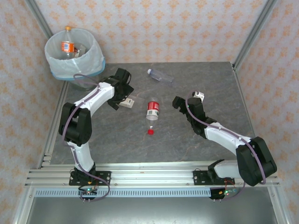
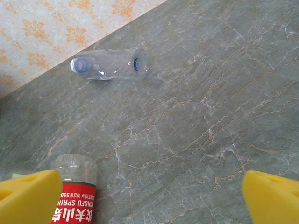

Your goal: Put the plastic bottles in the bin

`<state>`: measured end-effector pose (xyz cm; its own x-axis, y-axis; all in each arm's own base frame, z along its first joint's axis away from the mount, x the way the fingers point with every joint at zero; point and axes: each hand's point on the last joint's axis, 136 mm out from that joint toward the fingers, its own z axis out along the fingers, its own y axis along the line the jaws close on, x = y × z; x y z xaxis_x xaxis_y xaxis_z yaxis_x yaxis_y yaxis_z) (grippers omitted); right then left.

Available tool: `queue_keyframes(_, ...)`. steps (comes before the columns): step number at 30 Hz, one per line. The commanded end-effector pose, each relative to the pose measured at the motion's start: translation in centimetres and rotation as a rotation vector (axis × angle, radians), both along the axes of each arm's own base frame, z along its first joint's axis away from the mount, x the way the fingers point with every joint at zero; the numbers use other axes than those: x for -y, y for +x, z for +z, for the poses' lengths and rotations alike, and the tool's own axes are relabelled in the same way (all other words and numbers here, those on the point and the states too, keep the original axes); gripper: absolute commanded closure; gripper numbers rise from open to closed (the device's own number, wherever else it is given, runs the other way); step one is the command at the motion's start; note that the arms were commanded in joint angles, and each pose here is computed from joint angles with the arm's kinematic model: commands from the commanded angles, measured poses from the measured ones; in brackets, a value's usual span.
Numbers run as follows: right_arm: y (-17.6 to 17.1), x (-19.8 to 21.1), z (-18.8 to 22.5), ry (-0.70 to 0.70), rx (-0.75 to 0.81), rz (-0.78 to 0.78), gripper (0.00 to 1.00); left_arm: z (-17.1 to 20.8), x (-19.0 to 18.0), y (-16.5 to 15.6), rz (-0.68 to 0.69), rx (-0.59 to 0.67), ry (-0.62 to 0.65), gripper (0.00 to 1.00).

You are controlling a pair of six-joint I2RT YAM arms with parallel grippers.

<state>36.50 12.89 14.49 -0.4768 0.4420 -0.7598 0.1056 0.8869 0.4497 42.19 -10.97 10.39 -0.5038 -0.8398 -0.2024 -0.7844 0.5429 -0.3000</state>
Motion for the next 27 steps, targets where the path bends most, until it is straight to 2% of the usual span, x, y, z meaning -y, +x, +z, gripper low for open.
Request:
queue_keyframes(1, 0.4, 0.3, 1.0, 0.023, 0.024, -0.02, 0.01, -1.3, 0.7, -0.6, 0.021, -0.098, -0.025, 0.0)
queue_keyframes(14, 0.2, 0.3, 1.3, 0.027, 0.032, -0.021, 0.01, -5.0, 2.6, 1.1, -0.015, -0.191, 0.042, 0.0)
queue_keyframes(20, -0.1, 0.6, 1.2, 0.02, 0.036, -0.026, 0.01, -5.7, 1.9, 0.6, -0.046, -0.219, 0.095, 0.0)
queue_keyframes(27, 0.0, 0.5, 1.0, 0.015, 0.033, -0.022, 0.01, -6.2, 1.4, 0.4, -0.211, -0.178, 0.15, 0.04)
